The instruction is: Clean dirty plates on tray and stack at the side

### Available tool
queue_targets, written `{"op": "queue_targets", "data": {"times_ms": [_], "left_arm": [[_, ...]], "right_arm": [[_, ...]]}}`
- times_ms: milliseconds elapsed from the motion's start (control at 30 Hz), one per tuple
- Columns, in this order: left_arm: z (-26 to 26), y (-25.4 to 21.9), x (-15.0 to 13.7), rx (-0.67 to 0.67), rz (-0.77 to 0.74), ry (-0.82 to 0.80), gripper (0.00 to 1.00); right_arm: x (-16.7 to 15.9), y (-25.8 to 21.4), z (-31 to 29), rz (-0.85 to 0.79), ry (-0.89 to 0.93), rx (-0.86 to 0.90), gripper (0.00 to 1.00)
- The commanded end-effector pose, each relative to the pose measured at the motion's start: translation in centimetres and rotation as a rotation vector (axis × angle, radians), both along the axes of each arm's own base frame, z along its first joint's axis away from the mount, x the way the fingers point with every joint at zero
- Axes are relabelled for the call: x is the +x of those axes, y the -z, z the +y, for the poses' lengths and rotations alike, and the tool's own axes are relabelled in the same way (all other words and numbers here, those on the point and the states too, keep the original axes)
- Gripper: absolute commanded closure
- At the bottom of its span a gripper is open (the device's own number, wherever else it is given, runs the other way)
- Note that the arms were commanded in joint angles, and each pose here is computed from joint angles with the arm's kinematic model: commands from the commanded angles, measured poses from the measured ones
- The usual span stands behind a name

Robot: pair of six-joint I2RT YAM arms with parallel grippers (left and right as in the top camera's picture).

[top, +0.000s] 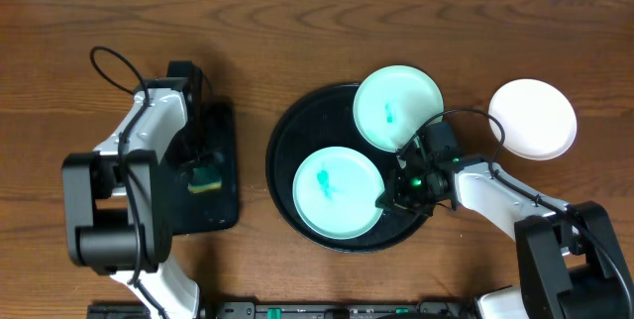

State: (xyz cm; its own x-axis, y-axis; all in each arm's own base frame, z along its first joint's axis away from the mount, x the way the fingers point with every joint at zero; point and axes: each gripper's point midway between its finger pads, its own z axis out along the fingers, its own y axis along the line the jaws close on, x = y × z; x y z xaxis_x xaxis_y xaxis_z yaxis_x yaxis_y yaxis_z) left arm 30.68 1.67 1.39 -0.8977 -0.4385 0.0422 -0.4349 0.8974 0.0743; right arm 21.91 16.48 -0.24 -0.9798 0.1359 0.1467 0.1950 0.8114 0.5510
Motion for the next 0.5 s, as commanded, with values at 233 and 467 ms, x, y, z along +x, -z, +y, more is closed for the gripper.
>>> {"op": "queue_targets", "data": {"times_ms": [233,467], "left_arm": [[-0.3,-15.6,0.1,0.121,-0.489,0.078,0.93],[0.1,-24.0,-2.5,0.247,-0.783,0.113,0.93]], "right_arm": [[-1.4,1.7,-0.8,0.049,-0.019,-0.058,0.99],[-1.4,1.7,-0.8,0.045,-0.025,-0.058,0.99]]}}
